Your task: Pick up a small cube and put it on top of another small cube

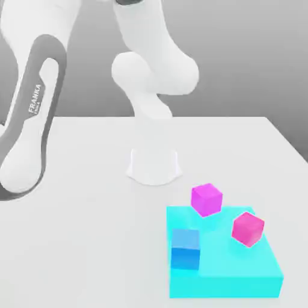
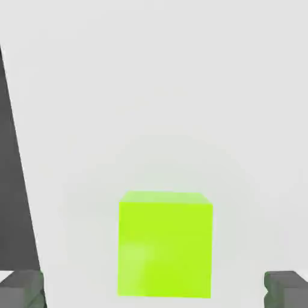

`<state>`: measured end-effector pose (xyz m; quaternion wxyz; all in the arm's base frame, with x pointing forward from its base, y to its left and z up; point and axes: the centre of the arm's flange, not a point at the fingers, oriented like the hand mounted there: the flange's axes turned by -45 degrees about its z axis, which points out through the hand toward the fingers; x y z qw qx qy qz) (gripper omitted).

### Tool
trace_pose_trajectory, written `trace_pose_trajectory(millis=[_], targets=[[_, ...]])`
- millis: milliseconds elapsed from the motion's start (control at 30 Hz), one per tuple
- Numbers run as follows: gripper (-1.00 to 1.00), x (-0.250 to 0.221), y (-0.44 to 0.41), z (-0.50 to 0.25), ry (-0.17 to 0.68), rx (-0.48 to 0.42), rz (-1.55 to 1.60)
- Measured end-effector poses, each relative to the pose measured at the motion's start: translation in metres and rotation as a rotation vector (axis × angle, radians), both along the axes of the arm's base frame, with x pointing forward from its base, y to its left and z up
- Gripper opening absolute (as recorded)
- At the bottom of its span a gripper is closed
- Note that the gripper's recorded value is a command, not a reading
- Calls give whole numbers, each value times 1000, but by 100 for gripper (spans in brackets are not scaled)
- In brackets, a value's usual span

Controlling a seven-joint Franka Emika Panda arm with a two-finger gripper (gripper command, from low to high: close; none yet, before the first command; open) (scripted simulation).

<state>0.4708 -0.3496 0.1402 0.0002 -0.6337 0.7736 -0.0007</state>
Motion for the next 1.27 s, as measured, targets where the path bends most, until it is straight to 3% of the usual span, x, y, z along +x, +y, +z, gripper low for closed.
trace_pose_trajectory(millis=[33,233,400,667,900,1133,1167,1267], targets=[[-100,-1,0,-10,1,0,-2],[-100,-1,0,-15,-1,-1,-2],[-100,1,4,43,-2,2,10],[-100,33,191,116,-46,64,610],[-100,-6,370,160,-31,39,1237],[-100,-39,410,117,1,-1,1456],[100,-39,411,109,1,-1,1458],[100,-39,411,109,1,-1,1458]])
